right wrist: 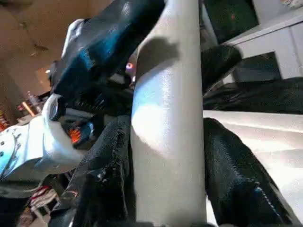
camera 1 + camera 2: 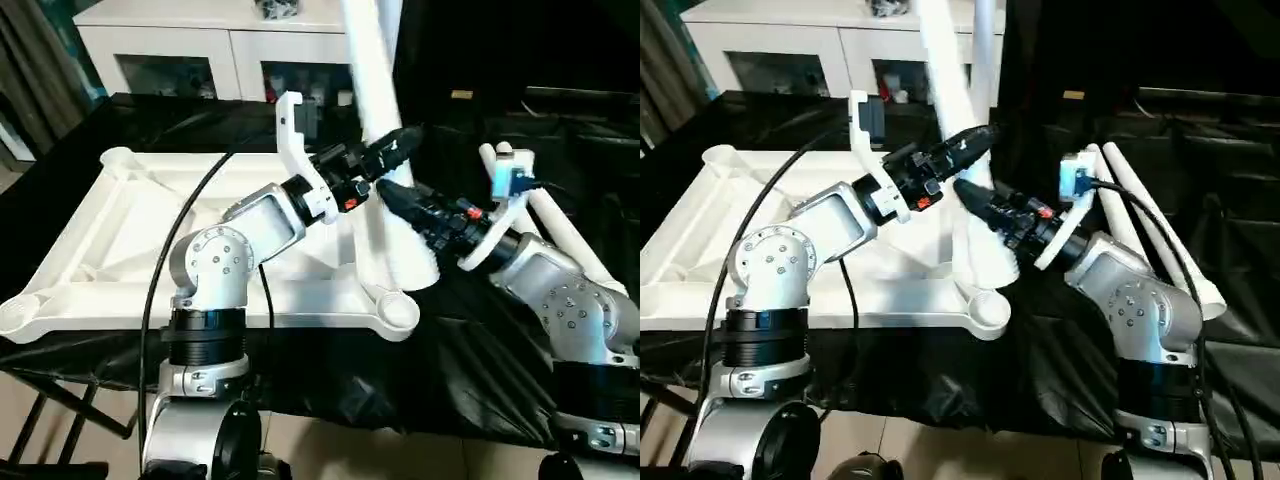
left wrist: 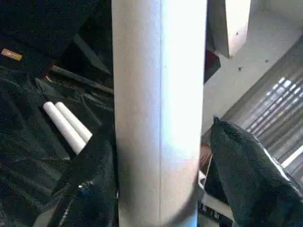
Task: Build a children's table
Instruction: Pick table leg
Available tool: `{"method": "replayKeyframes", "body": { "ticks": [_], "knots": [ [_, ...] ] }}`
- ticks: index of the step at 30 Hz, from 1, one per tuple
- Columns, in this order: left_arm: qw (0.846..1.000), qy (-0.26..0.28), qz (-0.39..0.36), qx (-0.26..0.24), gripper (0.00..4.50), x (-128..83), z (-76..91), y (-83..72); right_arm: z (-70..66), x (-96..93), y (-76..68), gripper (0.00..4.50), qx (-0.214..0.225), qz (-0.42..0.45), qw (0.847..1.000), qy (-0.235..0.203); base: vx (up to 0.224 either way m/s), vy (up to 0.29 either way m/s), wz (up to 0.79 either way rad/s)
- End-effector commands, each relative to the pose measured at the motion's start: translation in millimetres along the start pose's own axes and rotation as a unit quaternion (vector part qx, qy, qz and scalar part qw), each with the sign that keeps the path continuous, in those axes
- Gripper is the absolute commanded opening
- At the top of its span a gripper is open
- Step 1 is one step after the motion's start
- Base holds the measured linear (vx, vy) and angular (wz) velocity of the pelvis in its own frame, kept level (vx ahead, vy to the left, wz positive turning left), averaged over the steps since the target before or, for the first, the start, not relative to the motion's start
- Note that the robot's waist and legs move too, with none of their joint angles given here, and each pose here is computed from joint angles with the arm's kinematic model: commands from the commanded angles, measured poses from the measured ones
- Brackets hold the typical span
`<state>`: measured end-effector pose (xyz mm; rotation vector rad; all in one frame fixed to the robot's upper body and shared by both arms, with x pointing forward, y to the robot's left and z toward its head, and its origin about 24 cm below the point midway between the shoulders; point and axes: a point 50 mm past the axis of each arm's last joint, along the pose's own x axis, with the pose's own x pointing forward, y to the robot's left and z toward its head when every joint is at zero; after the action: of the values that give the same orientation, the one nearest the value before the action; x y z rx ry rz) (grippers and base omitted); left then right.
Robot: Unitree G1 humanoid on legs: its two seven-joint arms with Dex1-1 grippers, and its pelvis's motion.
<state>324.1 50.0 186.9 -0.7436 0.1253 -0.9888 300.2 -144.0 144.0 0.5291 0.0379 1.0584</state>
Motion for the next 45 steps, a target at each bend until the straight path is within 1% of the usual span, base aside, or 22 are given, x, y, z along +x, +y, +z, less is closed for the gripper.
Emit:
{"method": "replayKeyframes", "body": {
  "ticks": [1,3,5,6,12,16,24,25,26,27,28,30,32,33,34,35,37,38,41,43,44,45],
  "knots": [
    [1.000,-0.005,-0.007,0.004,2.77,3.7,6.1,-5.0,1.1,-0.1,5.1,1.84,-0.003,0.012,1.000,0.000,0.000,0.000,0.00],
    [1.000,-0.012,-0.007,0.002,2.67,3.4,7.3,-5.2,1.3,0.0,4.8,1.84,-0.003,0.011,1.000,0.000,0.000,0.000,0.00],
    [1.000,-0.015,-0.009,0.001,2.42,2.9,8.2,-5.5,1.2,0.2,4.2,1.84,-0.004,0.009,1.000,0.001,0.000,0.000,0.00],
    [1.000,-0.017,-0.011,0.001,2.38,2.7,8.7,-5.9,1.0,0.6,3.8,1.84,-0.004,0.007,1.000,0.001,0.000,0.000,0.00],
    [1.000,-0.013,-0.012,0.008,1.93,2.6,7.4,-5.9,0.7,2.1,3.1,1.84,-0.007,0.005,1.000,0.003,0.000,0.000,0.00],
    [1.000,-0.007,-0.019,0.011,1.87,4.1,3.6,-7.7,0.1,3.3,2.6,1.84,-0.009,0.004,1.000,0.005,0.000,0.000,0.00],
    [0.999,-0.014,-0.011,0.027,1.85,4.4,6.0,-6.5,0.0,4.9,1.2,1.84,-0.017,-0.002,1.000,0.010,0.000,0.000,0.00],
    [0.999,-0.020,0.005,0.049,1.85,4.6,8.8,-5.4,-0.8,6.0,0.6,1.84,-0.022,-0.005,1.000,0.015,0.000,0.000,0.00],
    [0.996,-0.020,0.019,0.082,1.85,4.9,11.0,-5.1,-1.4,8.1,-0.6,2.19,-0.025,-0.014,0.999,0.022,0.000,0.000,0.00],
    [0.994,-0.020,0.028,0.101,1.85,5.1,12.1,-4.7,-2.4,9.3,-1.0,2.19,-0.030,-0.018,0.999,0.030,0.000,0.000,0.00],
    [0.993,-0.020,0.035,0.114,1.85,5.3,12.7,-4.5,-3.1,9.9,-1.3,2.53,-0.034,-0.020,0.999,0.037,0.000,0.000,0.00],
    [0.989,-0.016,0.048,0.142,1.85,5.8,14.0,-4.8,-6.1,13.3,-2.7,2.56,-0.055,-0.036,0.996,0.060,0.000,0.000,0.00],
    [0.982,-0.011,0.065,0.177,1.85,7.1,14.9,-5.6,-10.8,18.9,-3.5,2.74,-0.085,-0.055,0.991,0.091,0.000,0.000,0.00],
    [0.982,-0.011,0.065,0.177,1.85,7.1,14.9,-5.6,-10.8,18.9,-3.5,2.87,-0.085,-0.055,0.991,0.091,0.000,0.000,0.00],
    [0.976,-0.006,0.073,0.207,1.85,8.1,15.0,-6.7,-14.9,23.8,-6.5,2.96,-0.099,-0.080,0.985,0.115,0.000,0.000,0.00],
    [0.973,-0.006,0.079,0.216,1.85,9.2,15.1,-7.6,-19.7,27.6,-12.1,2.96,-0.115,-0.113,0.977,0.142,0.000,0.000,0.00],
    [0.970,-0.009,0.088,0.227,1.85,10.6,15.5,-8.0,-25.2,31.1,-18.1,2.97,-0.133,-0.144,0.966,0.168,0.000,0.000,0.00],
    [0.966,-0.005,0.091,0.243,1.85,11.5,14.9,-7.8,-26.5,33.4,-19.3,2.97,-0.132,-0.151,0.965,0.167,0.000,0.000,0.00],
    [0.958,0.002,0.096,0.270,1.85,12.6,13.0,-7.4,-27.4,38.0,-20.3,2.97,-0.127,-0.162,0.966,0.156,0.000,0.000,0.00],
    [0.957,0.003,0.098,0.274,1.85,13.0,11.3,-7.2,-29.1,41.2,-21.0,2.68,-0.128,-0.171,0.965,0.154,0.000,0.000,0.00],
    [0.956,0.003,0.098,0.276,1.85,13.1,10.7,-7.1,-29.7,42.4,-21.1,2.68,-0.130,-0.174,0.964,0.154,0.000,0.000,0.00],
    [0.955,0.005,0.099,0.281,1.85,13.1,10.1,-6.9,-30.6,43.8,-21.1,2.58,-0.131,-0.175,0.963,0.155,0.000,0.000,0.00]
  ]
}}
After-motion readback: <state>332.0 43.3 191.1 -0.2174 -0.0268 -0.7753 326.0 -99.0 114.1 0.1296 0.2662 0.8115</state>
